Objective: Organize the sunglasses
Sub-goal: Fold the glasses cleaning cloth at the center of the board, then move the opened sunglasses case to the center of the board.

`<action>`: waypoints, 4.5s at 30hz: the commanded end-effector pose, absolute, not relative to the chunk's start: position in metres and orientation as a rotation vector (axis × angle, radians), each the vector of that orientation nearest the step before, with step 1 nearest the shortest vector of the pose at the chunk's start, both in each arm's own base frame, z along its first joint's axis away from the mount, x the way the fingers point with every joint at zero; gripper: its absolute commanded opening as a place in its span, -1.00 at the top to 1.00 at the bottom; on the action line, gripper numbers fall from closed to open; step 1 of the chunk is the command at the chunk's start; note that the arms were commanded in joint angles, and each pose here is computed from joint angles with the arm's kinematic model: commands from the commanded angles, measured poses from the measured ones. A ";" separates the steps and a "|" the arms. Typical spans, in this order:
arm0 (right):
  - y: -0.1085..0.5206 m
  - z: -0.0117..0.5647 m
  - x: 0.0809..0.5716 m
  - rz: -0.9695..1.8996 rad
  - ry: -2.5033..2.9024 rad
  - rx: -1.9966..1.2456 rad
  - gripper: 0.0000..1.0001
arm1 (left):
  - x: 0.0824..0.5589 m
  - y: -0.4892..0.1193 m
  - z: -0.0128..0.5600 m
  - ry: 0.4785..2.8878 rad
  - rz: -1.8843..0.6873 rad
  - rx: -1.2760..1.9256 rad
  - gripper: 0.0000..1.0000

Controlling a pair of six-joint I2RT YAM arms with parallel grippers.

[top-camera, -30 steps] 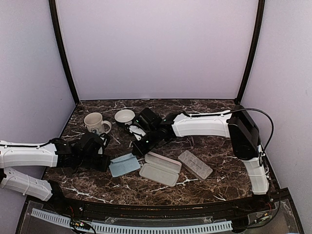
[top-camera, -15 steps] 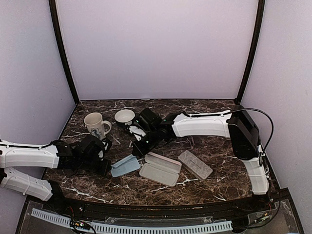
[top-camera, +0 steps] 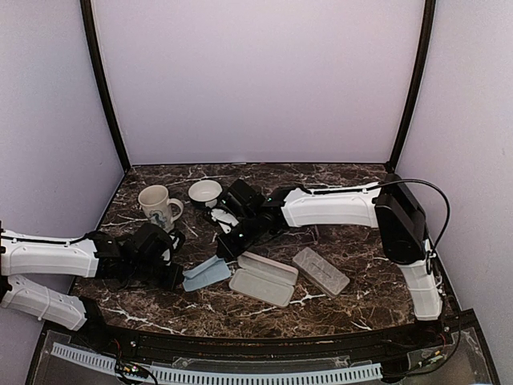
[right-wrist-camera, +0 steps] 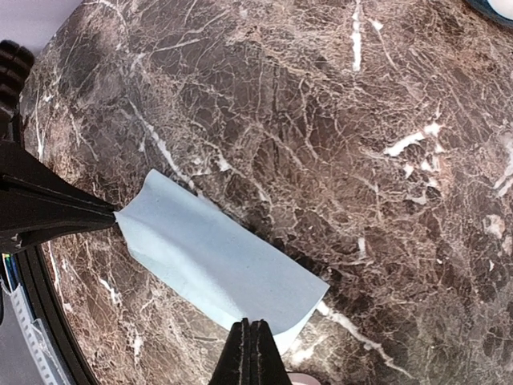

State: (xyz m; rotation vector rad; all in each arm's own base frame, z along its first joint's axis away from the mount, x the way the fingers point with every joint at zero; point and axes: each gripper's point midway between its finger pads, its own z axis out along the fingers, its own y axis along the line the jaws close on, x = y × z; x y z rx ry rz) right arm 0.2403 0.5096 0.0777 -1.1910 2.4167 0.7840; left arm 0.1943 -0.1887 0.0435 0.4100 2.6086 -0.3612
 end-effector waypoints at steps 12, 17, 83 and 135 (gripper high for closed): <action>0.495 0.069 0.224 0.652 2.504 -1.179 1.00 | 0.191 -0.187 0.041 2.584 -0.384 0.419 1.00; 0.496 0.070 0.220 0.635 2.506 -1.190 1.00 | 0.190 -0.186 0.042 2.575 -0.387 0.421 1.00; 0.507 0.064 0.252 0.601 2.478 -1.194 0.47 | 0.201 -0.184 0.036 2.601 -0.331 0.371 0.11; 0.369 0.039 0.172 0.079 2.569 -1.265 0.46 | 0.206 -0.195 0.055 2.520 -0.458 0.368 -0.05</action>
